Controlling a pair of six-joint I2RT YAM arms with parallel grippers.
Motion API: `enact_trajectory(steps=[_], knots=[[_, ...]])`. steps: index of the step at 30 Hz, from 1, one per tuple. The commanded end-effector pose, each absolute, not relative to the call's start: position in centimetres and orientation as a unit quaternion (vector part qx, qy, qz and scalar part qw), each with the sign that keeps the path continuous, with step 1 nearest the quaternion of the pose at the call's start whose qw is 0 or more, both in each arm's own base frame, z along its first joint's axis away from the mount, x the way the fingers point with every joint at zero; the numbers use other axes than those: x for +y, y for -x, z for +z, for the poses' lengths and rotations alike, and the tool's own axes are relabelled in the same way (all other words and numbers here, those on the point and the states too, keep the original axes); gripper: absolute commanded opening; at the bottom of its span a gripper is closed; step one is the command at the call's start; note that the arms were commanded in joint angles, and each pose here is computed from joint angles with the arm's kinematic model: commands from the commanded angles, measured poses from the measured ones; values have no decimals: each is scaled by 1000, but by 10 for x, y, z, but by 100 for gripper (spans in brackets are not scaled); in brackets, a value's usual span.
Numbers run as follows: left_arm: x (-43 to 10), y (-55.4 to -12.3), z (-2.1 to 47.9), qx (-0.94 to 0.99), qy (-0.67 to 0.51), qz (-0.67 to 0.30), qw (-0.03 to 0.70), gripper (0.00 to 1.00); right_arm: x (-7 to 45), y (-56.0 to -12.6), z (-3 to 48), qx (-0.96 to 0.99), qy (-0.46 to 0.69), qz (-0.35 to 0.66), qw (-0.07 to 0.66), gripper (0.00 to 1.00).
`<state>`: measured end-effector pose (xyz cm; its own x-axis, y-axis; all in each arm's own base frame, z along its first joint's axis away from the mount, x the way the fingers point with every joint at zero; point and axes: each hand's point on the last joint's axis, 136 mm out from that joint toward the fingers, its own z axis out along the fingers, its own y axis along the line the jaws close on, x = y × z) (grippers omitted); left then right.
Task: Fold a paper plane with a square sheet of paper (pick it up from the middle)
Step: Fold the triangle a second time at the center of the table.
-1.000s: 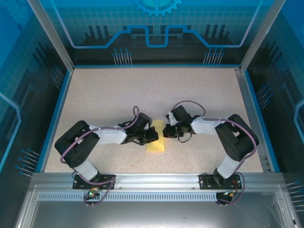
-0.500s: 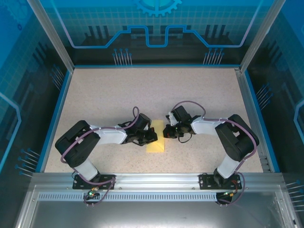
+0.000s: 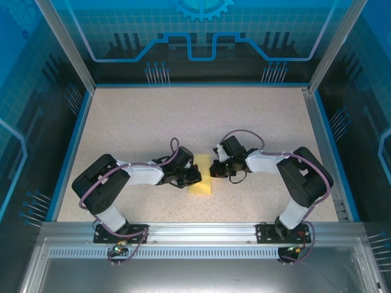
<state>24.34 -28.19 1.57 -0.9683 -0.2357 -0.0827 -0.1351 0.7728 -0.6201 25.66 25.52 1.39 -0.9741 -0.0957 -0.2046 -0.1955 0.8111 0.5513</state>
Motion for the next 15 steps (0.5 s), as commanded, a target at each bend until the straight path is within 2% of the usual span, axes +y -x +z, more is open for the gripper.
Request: enact_trajectory(steps=[1,15], knots=[[-278,-241,11,945,92,-305,76,4,256,-259,17,947,76,301,81,5],[-289,-245,47,924,71,-360,110,6,260,-259,17,943,82,311,79,5]])
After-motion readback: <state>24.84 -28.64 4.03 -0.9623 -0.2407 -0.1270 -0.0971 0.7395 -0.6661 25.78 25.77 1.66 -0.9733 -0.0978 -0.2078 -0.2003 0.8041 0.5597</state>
